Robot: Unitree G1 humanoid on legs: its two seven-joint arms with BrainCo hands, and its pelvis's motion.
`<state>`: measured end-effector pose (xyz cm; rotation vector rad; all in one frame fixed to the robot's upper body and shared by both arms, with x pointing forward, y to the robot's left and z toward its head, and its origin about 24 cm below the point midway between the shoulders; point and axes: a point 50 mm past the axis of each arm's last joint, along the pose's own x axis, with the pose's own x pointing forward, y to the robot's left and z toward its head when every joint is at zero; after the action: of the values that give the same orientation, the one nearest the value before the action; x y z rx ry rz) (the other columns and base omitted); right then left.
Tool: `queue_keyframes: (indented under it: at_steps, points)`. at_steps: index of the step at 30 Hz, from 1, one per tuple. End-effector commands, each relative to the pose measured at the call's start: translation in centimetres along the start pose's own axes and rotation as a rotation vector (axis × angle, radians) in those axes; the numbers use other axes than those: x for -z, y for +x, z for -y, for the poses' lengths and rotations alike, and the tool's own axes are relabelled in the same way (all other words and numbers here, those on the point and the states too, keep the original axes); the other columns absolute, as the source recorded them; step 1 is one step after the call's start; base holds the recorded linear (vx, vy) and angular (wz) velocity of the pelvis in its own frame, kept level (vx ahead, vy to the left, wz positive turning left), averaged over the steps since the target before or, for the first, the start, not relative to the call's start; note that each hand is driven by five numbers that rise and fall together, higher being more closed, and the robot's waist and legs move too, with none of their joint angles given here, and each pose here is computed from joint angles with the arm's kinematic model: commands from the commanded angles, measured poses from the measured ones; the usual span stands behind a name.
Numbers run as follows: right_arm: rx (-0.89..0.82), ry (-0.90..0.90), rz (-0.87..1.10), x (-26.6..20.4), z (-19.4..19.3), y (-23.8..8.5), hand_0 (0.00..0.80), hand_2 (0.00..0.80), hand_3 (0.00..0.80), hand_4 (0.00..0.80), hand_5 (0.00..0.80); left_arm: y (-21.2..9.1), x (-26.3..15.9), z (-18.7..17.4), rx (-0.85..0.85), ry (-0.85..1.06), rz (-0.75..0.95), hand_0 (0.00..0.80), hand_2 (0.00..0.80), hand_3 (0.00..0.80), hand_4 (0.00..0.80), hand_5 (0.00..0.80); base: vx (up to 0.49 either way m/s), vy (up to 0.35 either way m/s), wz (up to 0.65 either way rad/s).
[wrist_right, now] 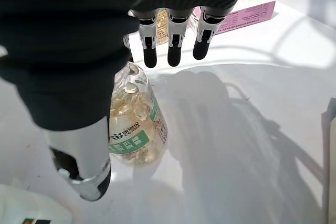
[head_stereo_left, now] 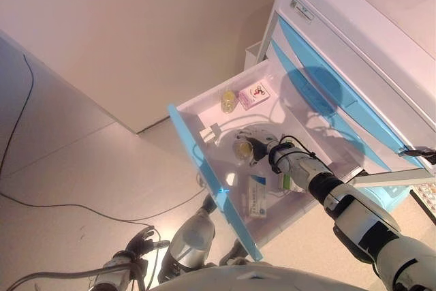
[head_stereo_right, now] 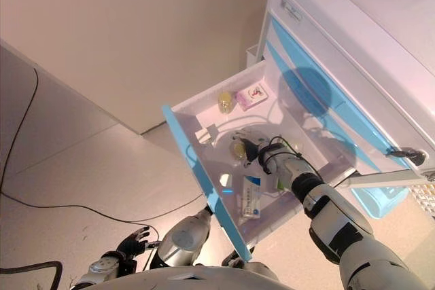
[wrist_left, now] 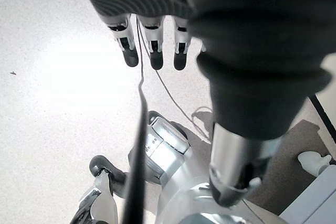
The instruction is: Open the drawer and pick up the medicine
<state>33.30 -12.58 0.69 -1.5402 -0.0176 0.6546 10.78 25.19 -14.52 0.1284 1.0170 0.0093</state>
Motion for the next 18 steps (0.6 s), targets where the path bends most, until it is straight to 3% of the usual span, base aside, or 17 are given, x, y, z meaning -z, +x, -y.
queue_keyframes:
  at_steps: [1, 11, 13, 16, 18]
  points:
    - [0.049, -0.046, 0.042, -0.63, 1.05, 0.16, 0.0, 0.0, 0.0, 0.0, 0.0, -0.49, 0.84, -0.8, -0.003, 0.031, -0.015, 0.0, 0.0, 0.0, 0.0, 0.0, 0.0, 0.0, 0.0]
    - [0.063, -0.041, 0.034, -0.63, 0.91, 0.13, 0.0, 0.0, 0.0, 0.0, 0.0, -0.52, 0.79, -0.82, 0.004, 0.028, -0.008, 0.0, 0.0, 0.0, 0.0, 0.0, 0.0, 0.0, 0.0]
    - [0.064, -0.042, 0.033, -0.62, 0.93, 0.13, 0.427, 0.427, 0.427, 0.427, 0.427, -0.53, 0.82, -0.81, 0.004, 0.027, -0.009, 0.0, 0.0, 0.0, 0.0, 0.0, 0.0, 0.0, 0.0]
    - [0.072, -0.045, 0.035, -0.71, 1.12, 0.17, 0.8, 0.8, 0.8, 0.8, 0.8, -0.51, 0.78, -0.83, 0.002, 0.024, -0.007, 0.0, 0.0, 0.0, 0.0, 0.0, 0.0, 0.0, 0.0]
    - [0.078, -0.045, 0.039, -0.79, 1.16, 0.18, 0.8, 0.8, 0.8, 0.8, 0.8, -0.49, 0.75, -0.8, 0.001, 0.021, -0.007, 0.0, 0.0, 0.0, 0.0, 0.0, 0.0, 0.0, 0.0]
